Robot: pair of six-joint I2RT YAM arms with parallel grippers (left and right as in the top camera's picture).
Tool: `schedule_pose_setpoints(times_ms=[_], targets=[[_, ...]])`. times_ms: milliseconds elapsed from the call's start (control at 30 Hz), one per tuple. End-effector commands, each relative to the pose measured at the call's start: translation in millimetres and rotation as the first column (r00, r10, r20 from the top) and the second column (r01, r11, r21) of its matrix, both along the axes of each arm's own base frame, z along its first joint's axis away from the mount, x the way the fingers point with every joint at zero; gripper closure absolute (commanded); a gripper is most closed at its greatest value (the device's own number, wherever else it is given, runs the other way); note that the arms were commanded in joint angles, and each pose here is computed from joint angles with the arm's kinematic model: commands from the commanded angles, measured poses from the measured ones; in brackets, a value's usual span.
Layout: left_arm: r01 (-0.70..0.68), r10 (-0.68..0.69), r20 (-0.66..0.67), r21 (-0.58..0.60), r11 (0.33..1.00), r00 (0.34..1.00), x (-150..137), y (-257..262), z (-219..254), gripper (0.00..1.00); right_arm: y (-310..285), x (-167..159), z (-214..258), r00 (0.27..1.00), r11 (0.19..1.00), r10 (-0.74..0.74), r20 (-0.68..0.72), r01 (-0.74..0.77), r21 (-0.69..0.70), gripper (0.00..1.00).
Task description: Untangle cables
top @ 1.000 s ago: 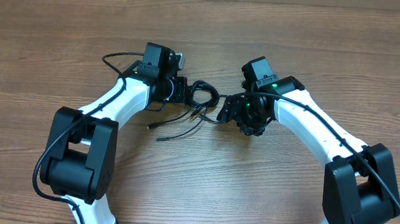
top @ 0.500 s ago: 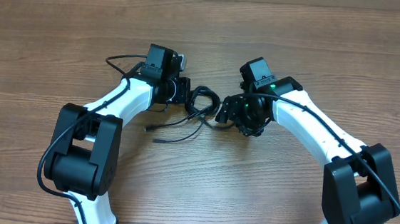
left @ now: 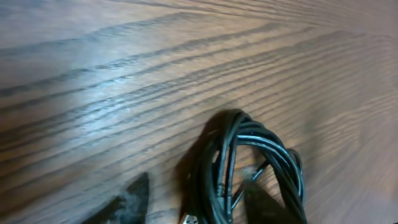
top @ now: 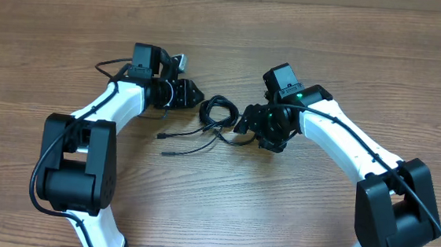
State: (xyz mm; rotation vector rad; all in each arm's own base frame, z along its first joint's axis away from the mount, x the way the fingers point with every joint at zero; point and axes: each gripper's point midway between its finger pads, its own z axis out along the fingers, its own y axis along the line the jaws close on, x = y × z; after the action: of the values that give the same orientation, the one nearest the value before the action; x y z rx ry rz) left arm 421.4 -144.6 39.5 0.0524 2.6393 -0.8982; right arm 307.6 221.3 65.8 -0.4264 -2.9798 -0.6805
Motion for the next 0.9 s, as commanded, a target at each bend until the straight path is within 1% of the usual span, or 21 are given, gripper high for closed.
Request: schedule_pose_setpoints(times_ms=[0,100,167,200,233,333,367,400,433,467,567,633,733,800,867], targets=[[0.082,-0.082,0.019,0.033,0.996,0.996,-7,-14,-9,0.44,5,6,17,0.999,1.0,-0.002,0.046,0.001,0.026,0.27],[0.081,-0.083,0.018,0.086,0.993,0.996,-9,-20,-14,0.45,3,8,16,0.998,1.0,-0.006,0.058,0.005,0.017,0.28],[0.058,-0.059,0.006,0.13,0.99,0.998,-10,-21,-19,0.45,3,9,16,0.998,1.0,-0.007,0.063,0.006,0.015,0.28],[0.04,-0.04,-0.005,0.167,0.985,0.999,-11,-22,-23,0.5,3,9,16,0.998,1.0,-0.007,0.063,0.006,0.013,0.28],[0.044,-0.043,-0.009,0.168,0.985,0.999,-13,-24,-23,0.54,3,9,16,0.998,1.0,-0.007,0.063,0.006,0.012,0.28],[0.047,-0.042,-0.035,0.162,0.986,0.999,-18,-25,-25,0.59,-2,8,11,0.998,1.0,-0.012,0.064,0.013,-0.013,0.28],[0.048,-0.042,-0.04,0.161,0.986,0.998,-19,-25,-25,0.64,-5,8,9,0.998,0.999,-0.015,0.064,0.017,-0.031,0.28],[0.044,-0.037,-0.047,0.161,0.986,0.998,-20,-25,-25,0.67,-7,8,8,0.998,0.999,-0.017,0.067,0.02,-0.044,0.28],[0.032,-0.023,-0.06,0.157,0.987,0.998,-21,-23,-26,0.74,-9,9,8,0.997,0.998,-0.02,0.071,0.024,-0.056,0.28],[0.024,-0.014,-0.066,0.154,0.988,0.998,-21,-22,-26,0.95,-11,10,7,0.997,0.997,-0.022,0.077,0.027,-0.066,0.28],[0.081,-0.077,-0.044,0.119,0.99,0.996,-23,-29,-22,0.96,-16,14,6,0.995,0.995,-0.029,0.097,0.038,-0.095,0.28],[0.175,-0.176,0.009,0.074,0.982,0.984,-24,-39,-14,0.96,-18,18,5,0.993,0.993,-0.033,0.113,0.045,-0.107,0.28],[0.273,-0.274,0.077,0.025,0.962,0.959,-25,-48,-2,0.96,-16,18,6,0.993,0.994,-0.043,0.109,0.054,-0.096,0.28],[0.351,-0.344,0.143,-0.03,0.936,0.928,-27,-52,9,0.96,-11,17,7,0.994,0.996,-0.051,0.095,0.058,-0.066,0.31],[0.437,-0.408,0.226,-0.094,0.895,0.884,-32,-57,23,0.96,-2,18,12,0.995,0.999,-0.045,0.09,0.046,-0.005,0.41]])
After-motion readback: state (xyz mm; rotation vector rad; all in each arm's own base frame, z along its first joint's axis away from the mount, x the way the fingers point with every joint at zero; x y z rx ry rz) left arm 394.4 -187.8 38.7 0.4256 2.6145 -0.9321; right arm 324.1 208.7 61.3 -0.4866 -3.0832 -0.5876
